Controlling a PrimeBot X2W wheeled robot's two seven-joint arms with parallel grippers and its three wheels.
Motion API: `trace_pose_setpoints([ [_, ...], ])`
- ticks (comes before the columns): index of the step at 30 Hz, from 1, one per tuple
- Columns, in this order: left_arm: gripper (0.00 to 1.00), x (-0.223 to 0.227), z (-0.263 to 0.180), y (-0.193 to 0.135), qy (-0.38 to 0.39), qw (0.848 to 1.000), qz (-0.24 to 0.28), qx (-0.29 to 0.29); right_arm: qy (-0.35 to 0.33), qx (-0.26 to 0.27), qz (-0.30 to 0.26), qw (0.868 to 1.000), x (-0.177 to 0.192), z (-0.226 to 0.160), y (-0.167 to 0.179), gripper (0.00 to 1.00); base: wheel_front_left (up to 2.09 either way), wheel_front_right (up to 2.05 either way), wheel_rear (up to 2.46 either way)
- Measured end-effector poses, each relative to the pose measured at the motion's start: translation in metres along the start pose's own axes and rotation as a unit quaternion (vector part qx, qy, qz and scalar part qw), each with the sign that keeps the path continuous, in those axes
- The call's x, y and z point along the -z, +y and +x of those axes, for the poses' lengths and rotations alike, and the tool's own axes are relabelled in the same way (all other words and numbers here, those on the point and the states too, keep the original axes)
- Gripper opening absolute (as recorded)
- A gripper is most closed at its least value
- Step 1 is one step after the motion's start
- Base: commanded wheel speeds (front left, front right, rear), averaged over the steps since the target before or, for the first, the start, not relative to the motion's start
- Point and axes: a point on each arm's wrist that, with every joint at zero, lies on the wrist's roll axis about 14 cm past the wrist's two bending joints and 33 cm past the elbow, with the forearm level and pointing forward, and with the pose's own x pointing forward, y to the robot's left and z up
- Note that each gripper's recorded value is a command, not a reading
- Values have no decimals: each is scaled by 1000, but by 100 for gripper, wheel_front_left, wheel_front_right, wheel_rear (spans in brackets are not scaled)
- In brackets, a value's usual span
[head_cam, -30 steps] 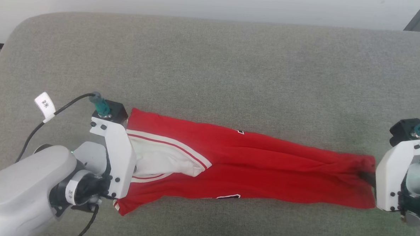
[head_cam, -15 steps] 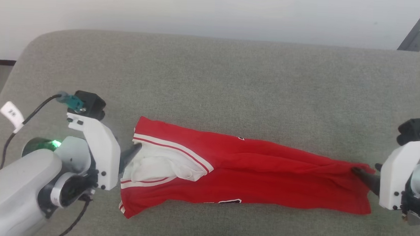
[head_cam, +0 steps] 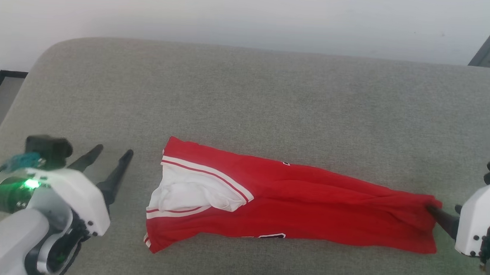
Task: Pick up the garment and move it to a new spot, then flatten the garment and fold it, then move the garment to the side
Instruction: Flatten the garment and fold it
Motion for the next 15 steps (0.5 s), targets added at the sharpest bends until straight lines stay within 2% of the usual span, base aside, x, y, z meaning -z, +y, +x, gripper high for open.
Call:
trace_pose_setpoints([
  [8,100,9,-15,36,-64,996,-9,-54,56,9,26,998,26,16,-10,100,0,0,0],
  [15,100,4,-30,61,-113,988,-19,-106,98,-17,40,994,40,35,4,100,0,0,0],
])
